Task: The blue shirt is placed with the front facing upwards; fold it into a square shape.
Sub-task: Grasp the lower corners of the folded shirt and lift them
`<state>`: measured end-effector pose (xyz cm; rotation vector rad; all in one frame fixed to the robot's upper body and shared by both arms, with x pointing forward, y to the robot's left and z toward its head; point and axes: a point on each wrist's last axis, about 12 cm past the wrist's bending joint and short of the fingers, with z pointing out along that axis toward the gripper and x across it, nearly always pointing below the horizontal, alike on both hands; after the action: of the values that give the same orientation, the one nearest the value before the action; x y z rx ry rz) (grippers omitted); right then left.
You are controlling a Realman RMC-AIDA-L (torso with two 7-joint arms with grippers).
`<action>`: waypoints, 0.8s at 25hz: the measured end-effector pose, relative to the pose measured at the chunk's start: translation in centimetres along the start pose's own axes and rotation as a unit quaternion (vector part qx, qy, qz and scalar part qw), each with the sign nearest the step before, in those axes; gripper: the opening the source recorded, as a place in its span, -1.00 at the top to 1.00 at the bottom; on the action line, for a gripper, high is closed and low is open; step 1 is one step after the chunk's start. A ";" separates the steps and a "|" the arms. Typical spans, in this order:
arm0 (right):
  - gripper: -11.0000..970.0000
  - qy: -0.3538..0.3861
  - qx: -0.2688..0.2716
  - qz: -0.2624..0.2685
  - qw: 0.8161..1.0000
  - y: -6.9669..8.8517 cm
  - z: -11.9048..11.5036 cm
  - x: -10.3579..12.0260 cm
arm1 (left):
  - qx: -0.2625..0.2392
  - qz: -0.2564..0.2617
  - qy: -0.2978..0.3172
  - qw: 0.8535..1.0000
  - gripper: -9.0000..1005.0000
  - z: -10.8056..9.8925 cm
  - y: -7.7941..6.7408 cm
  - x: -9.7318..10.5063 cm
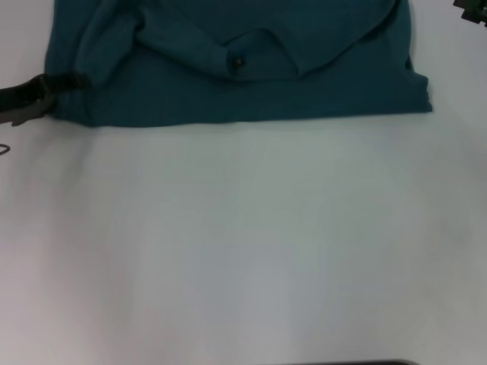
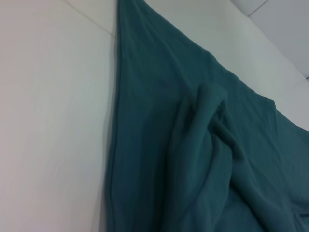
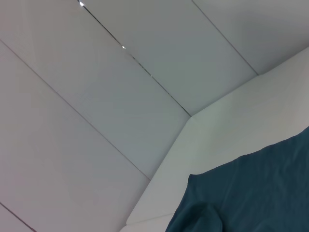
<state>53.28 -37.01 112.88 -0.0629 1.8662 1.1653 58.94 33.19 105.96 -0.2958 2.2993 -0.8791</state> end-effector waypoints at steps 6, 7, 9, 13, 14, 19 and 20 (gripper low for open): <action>-0.73 0.000 -0.001 0.000 1.000 0.0 0.0 0.0 | -0.012 0.010 -0.002 1.000 -0.65 0.4 -0.3 -0.7; -0.73 0.000 -0.001 0.000 1.000 0.0 0.0 0.0 | -0.015 0.012 -0.002 1.000 -0.63 0.4 -0.3 -0.7; -0.73 0.001 -0.001 0.000 1.000 0.0 0.0 0.0 | -0.017 0.015 -0.001 1.000 -0.58 0.5 -0.3 -0.7; -0.73 0.001 -0.002 0.000 1.000 0.0 0.0 0.0 | -0.019 0.016 0.000 1.000 -0.58 0.5 -0.2 -0.7; -0.73 0.001 -0.002 0.000 1.000 0.0 0.0 0.0 | -0.020 0.015 0.000 1.000 -0.58 0.5 -0.2 -0.6; -0.73 0.000 -0.002 -0.001 1.000 0.1 0.0 0.0 | -0.026 0.014 0.006 1.000 -0.58 0.3 0.1 -0.4; -0.73 0.000 -0.002 -0.001 1.000 0.1 0.0 0.0 | -0.027 0.013 0.009 1.000 -0.58 0.3 0.1 -0.4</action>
<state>53.29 -36.96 112.92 -0.0668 1.8636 1.1691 59.46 33.28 105.91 -0.2812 2.3409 -0.8108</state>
